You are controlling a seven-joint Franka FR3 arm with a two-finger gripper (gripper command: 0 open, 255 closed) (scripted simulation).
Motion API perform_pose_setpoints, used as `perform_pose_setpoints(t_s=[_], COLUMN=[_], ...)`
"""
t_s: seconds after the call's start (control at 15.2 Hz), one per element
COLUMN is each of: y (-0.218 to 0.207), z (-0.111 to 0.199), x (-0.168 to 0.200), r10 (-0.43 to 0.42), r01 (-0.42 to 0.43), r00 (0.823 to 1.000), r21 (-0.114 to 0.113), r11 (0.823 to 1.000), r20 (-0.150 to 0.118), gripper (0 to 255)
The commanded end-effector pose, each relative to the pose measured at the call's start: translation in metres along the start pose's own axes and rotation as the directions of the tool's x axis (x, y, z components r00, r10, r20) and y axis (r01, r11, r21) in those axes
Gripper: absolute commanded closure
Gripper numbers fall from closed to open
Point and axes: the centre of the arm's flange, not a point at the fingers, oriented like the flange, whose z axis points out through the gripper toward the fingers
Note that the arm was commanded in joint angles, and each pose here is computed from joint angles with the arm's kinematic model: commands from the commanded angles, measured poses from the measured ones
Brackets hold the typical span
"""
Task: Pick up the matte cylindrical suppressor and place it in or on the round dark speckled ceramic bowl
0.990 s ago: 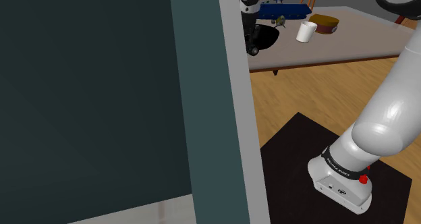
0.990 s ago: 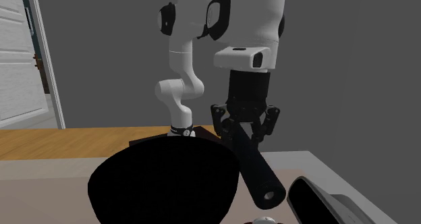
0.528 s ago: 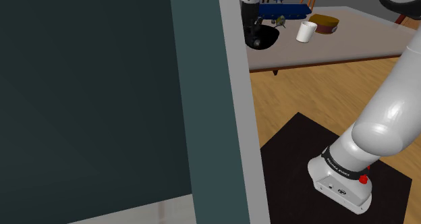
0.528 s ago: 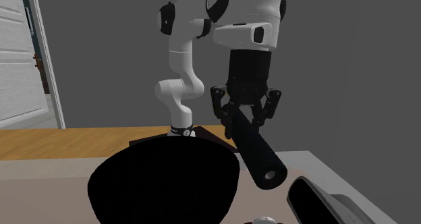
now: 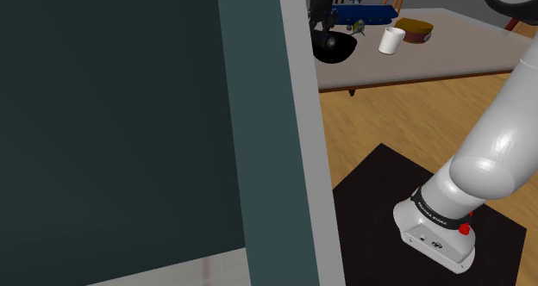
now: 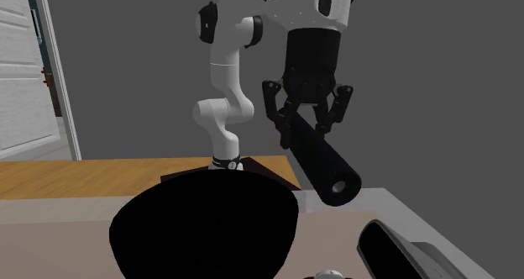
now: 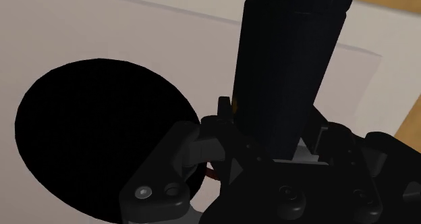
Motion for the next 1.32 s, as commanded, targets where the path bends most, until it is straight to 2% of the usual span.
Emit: perform_pose_setpoints(t_s=[0.0,0.53,1.25], y=[0.0,0.003,0.133], z=[-0.012,-0.052,-0.045], x=[-0.001,-0.001,0.062], r10=[0.0,0.0,0.0], r01=[0.0,0.0,0.0], r00=[1.0,1.0,1.0], r21=[0.0,0.0,0.0], r11=[1.0,1.0,1.0], r20=[0.0,0.0,0.0], gripper=[255,255,255])
